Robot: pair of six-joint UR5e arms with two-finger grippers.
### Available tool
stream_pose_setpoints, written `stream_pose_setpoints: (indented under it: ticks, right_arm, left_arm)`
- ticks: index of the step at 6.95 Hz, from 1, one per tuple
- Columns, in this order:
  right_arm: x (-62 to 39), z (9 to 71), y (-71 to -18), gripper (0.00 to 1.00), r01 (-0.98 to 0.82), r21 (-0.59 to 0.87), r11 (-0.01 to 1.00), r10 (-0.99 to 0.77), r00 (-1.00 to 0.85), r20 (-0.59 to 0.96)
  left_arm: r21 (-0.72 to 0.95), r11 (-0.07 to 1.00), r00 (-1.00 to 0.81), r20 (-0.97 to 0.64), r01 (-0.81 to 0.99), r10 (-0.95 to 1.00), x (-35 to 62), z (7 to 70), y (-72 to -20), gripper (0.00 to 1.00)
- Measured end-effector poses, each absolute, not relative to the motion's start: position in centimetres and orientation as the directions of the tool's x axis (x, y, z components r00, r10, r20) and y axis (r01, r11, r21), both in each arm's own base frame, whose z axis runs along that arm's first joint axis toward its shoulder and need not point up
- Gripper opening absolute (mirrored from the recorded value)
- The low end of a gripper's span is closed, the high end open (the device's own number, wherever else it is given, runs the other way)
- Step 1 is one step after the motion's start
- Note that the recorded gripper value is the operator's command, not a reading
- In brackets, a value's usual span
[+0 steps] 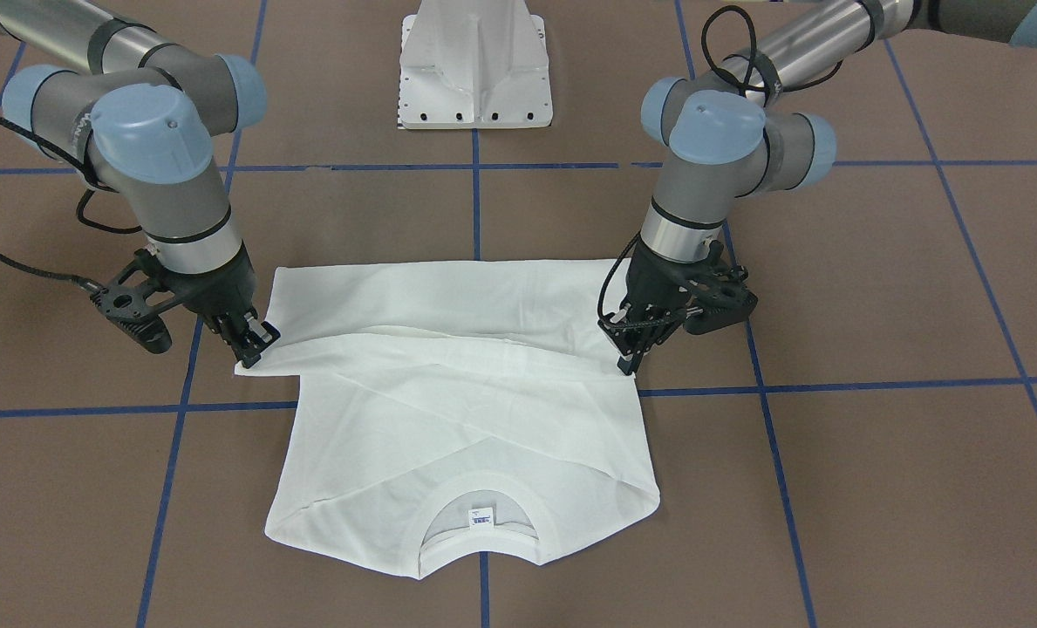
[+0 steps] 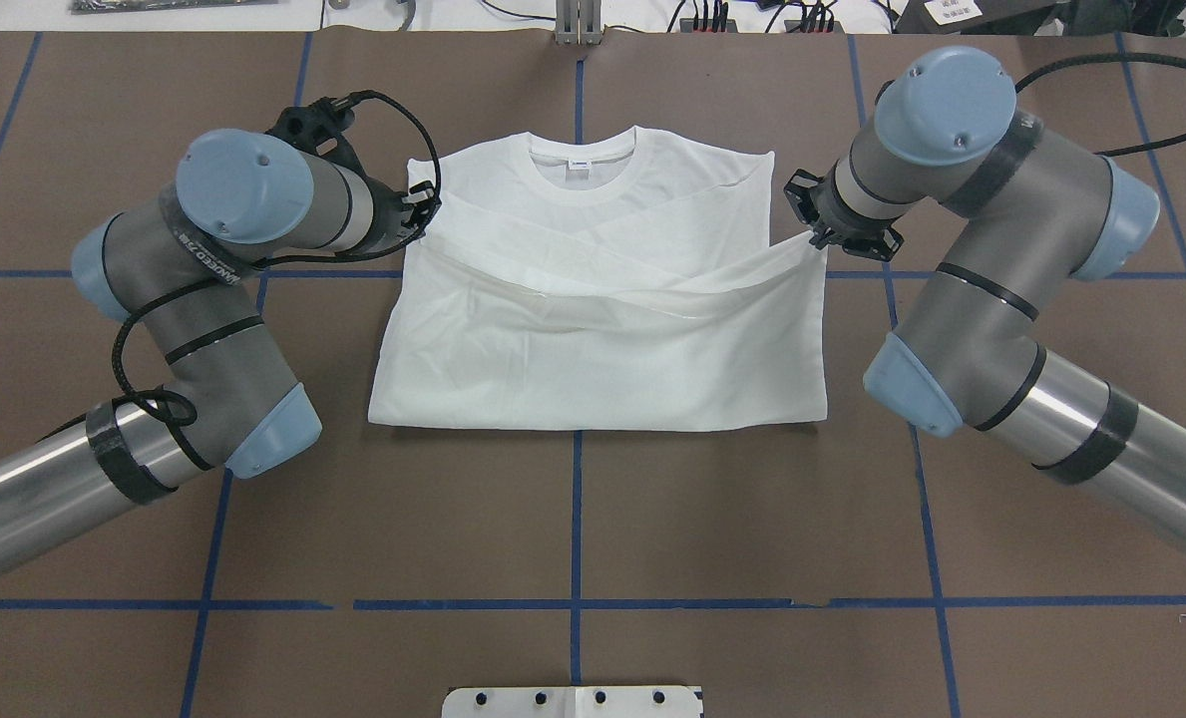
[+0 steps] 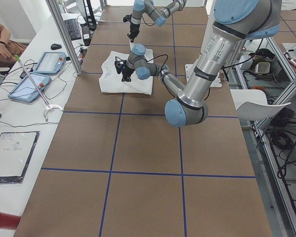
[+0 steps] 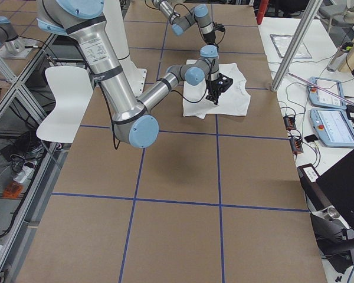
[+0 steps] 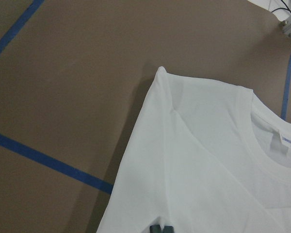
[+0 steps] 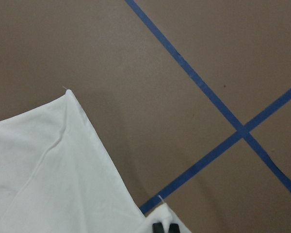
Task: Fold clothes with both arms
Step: 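Lift the hem with both grippers and fold it toward the collar, then release the hem at the collar and raise both grippers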
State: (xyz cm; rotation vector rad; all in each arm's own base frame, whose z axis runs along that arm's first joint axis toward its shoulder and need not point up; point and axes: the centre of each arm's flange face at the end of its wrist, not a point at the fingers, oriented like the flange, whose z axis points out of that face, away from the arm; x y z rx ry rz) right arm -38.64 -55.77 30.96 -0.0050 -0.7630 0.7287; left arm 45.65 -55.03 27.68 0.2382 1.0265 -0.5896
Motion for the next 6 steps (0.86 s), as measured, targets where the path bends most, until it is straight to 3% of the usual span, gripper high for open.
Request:
stream_pose_setpoints:
  ticks: [6]
  right_arm:
    - [-42.3, 33.4, -68.0, 0.00, -0.611, -0.253, 0.750, 0.613, 0.499, 0.613]
  left_arm:
    - [-0.032, 0.795, 0.375, -0.870, 0.606, -0.321, 46.1, 32.4, -62.9, 0.00]
